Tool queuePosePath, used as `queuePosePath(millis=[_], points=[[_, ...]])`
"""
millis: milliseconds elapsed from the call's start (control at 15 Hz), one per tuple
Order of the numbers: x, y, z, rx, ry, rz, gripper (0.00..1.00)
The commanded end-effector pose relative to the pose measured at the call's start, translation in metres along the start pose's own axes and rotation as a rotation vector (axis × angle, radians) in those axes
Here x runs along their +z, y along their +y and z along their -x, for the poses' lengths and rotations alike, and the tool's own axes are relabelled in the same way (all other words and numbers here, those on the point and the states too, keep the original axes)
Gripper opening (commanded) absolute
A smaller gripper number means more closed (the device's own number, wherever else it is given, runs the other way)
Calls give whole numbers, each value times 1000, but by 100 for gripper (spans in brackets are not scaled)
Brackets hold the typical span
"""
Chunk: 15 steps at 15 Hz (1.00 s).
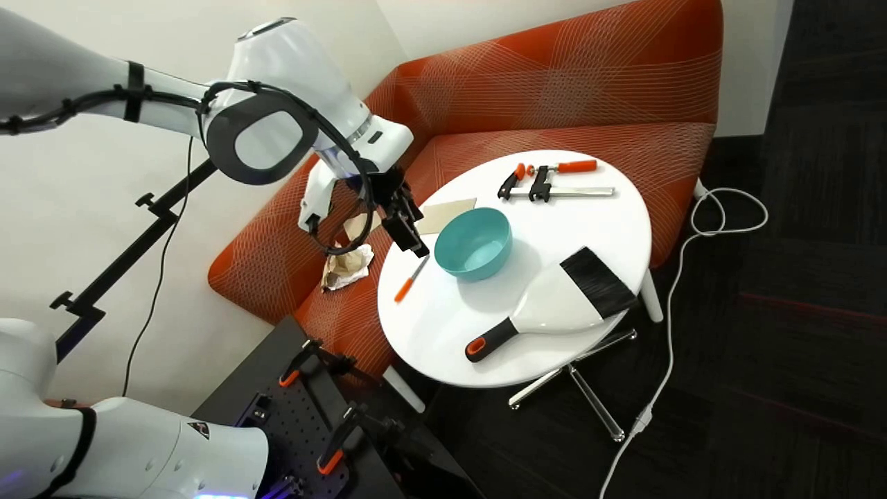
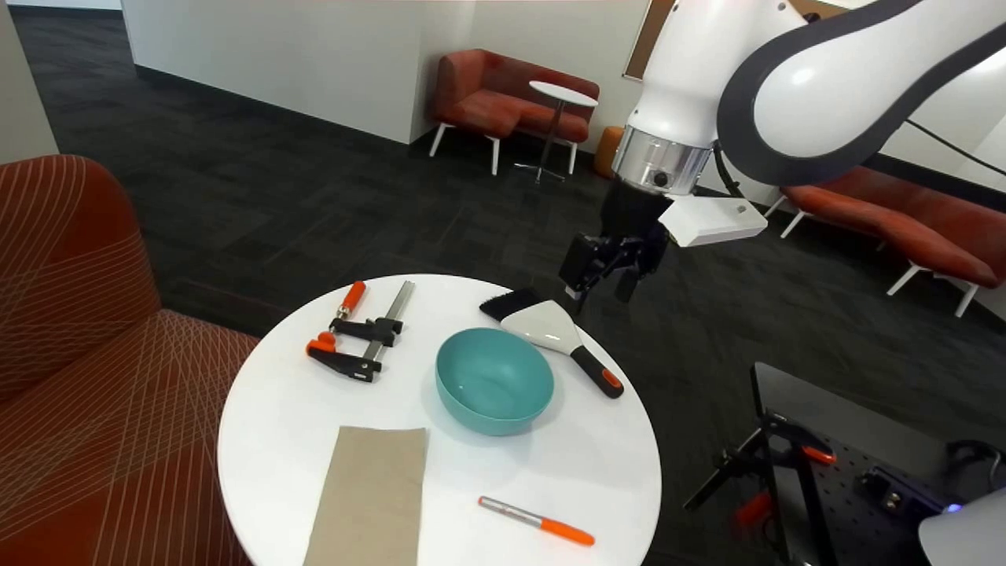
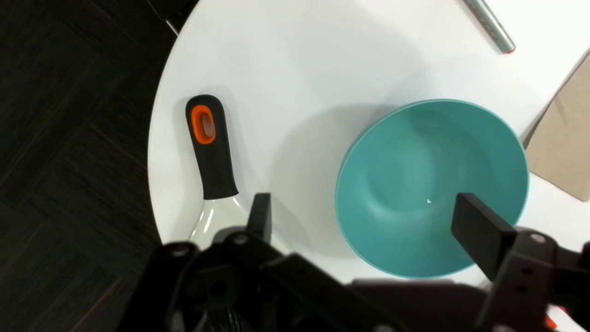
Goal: Move the blue bowl forwards
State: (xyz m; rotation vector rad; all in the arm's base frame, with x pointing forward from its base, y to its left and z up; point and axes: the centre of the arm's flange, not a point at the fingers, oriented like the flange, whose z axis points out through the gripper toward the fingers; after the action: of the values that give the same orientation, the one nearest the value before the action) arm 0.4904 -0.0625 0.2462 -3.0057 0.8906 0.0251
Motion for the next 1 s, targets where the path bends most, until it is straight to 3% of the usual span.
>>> queuePosePath(millis=[0,400,933], points=[[-1,0,0,-1,1,-1,100],[28,-2,-33,23,56,-27,100],[93,-1,-63,-7,-1,-41,100]])
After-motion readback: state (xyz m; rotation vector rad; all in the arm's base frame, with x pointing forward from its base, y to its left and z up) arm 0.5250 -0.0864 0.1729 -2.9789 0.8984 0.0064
